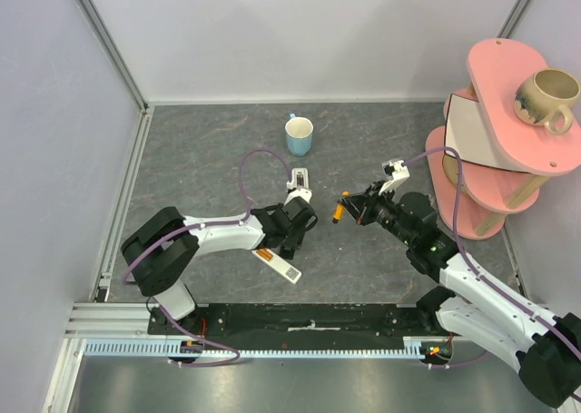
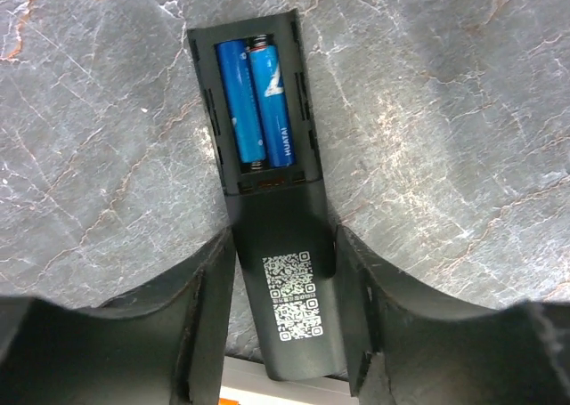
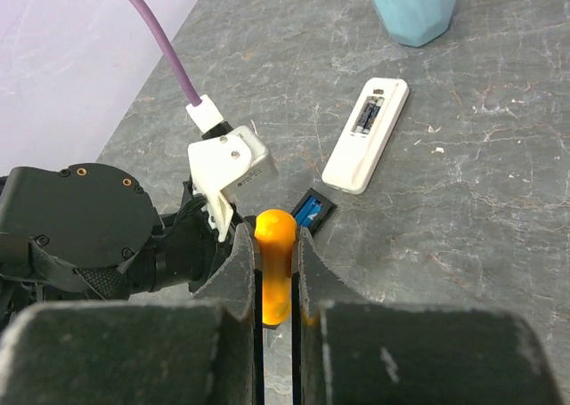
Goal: Unload the batteries from the remote control
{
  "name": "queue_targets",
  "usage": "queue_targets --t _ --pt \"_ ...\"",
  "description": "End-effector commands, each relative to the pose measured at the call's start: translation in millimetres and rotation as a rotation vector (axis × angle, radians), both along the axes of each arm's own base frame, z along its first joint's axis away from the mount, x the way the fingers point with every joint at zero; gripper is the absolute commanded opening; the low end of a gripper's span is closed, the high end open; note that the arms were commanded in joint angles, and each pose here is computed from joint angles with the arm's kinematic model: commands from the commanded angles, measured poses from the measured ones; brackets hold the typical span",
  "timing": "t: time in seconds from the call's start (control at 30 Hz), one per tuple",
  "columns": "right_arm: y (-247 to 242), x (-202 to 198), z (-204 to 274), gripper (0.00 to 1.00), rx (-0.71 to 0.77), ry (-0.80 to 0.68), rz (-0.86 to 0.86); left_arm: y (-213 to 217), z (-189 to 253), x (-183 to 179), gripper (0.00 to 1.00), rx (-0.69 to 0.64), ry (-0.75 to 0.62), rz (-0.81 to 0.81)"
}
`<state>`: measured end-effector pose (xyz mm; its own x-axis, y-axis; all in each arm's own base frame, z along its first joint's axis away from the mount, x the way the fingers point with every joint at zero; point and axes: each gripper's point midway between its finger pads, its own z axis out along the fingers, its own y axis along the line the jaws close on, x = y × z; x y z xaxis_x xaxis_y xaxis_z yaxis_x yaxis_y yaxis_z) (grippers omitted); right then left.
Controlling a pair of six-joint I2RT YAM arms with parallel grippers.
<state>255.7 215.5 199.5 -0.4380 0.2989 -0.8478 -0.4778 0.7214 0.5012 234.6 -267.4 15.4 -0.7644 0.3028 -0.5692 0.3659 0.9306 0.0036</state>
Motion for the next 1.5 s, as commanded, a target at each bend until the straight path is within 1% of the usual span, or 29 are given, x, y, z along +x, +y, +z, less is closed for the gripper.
queue_targets --t 0.0,0.03,0.07,0.1,0.2,0.23,0.3,0.37,0.43,0.47,0.5,0.57,0.77,0.87,0.97,1.07,1.1,1.17,1.2,1.27,1.3,1.47 --pt "-6.8 1.5 7.7 0.0 -0.003 -0.041 -0.03 20.6 -14.9 -14.8 0.46 0.061 0.035 -0.019" --pt "-6.8 0.9 8.0 0.0 -0.001 -0.041 -0.029 21.6 -15.9 -14.4 0.23 0.064 0.03 -0.021" --pt "-6.4 0.2 9.3 0.0 0.001 -0.046 -0.024 21.5 -15.7 -13.0 0.12 0.069 0.025 -0.025" --pt "-5.9 -0.3 8.9 0.0 -0.001 -0.047 -0.019 21.6 -15.6 -11.6 0.09 0.08 0.019 -0.039" --pt "-7.5 0.6 8.5 0.0 -0.003 -0.045 -0.022 5.7 -9.7 -5.6 0.09 0.062 0.015 -0.09" --pt "-9.4 1.4 8.3 0.0 -0.005 -0.045 -0.028 -0.6 -7.7 -3.7 0.06 0.043 0.009 -0.104" --pt "-18.9 6.1 2.7 0.0 -0.02 -0.025 -0.065 -13.4 -2.9 -4.1 0.06 -0.001 0.014 -0.147" --pt "-31.7 13.0 -2.0 0.0 -0.03 -0.012 -0.109 -30.6 6.3 -5.3 0.03 -0.073 0.004 -0.197" --pt "-39.2 15.7 -6.6 0.0 -0.019 0.01 -0.117 -40.9 12.6 -8.8 0.02 -0.102 -0.009 -0.249" --pt "-52.8 22.7 -11.7 0.0 -0.018 0.026 -0.158 -48.4 17.2 -11.2 0.02 -0.125 -0.016 -0.275" --pt "-53.8 22.2 -13.5 0.0 -0.005 0.04 -0.144 -55.6 21.2 -16.4 0.02 -0.127 -0.032 -0.318" --pt "-68.2 29.3 -20.8 0.0 -0.002 0.065 -0.177 -64.8 25.5 -20.6 0.02 -0.124 -0.058 -0.363" --pt "-84.6 35.1 -29.6 0.0 0.007 0.094 -0.201 -102.8 35.3 -46.4 0.03 -0.117 -0.118 -0.537" --pt "-87.8 35.0 -32.1 0.0 0.013 0.1 -0.2 -113.7 35.1 -53.8 0.06 -0.121 -0.122 -0.59" --pt "-89.2 33.8 -36.2 0.0 0.013 0.104 -0.199 -116.4 29.2 -54.5 0.13 -0.107 -0.113 -0.605" --pt "-89.0 31.9 -38.7 0.0 0.015 0.102 -0.196 -111.7 20.4 -53.0 0.31 -0.068 -0.101 -0.596" --pt "-89.5 31.6 -40.9 0.0 0.015 0.107 -0.197 -111.8 19.5 -54.2 0.41 -0.065 -0.099 -0.6" --pt "-89.0 30.7 -42.4 0.0 0.016 0.103 -0.194 -110.5 18.8 -53.5 0.51 -0.06 -0.1 -0.598" --pt "-88.2 30.3 -42.2 0.0 0.02 0.103 -0.19 -110.5 19.1 -53.7 0.58 -0.061 -0.1 -0.6" --pt "-87.7 30.3 -42.4 0.0 0.02 0.101 -0.187 -108.4 20.9 -54.3 0.63 -0.057 -0.109 -0.602" --pt "-86.9 30.0 -41.6 0.0 0.021 0.098 -0.181 -107.7 21.9 -54.6 0.67 -0.057 -0.113 -0.603" --pt "-87.5 27.5 -36.3 0.0 0.004 0.063 -0.169 -93.4 22.6 -59.2 0.7 -0.054 -0.114 -0.591"
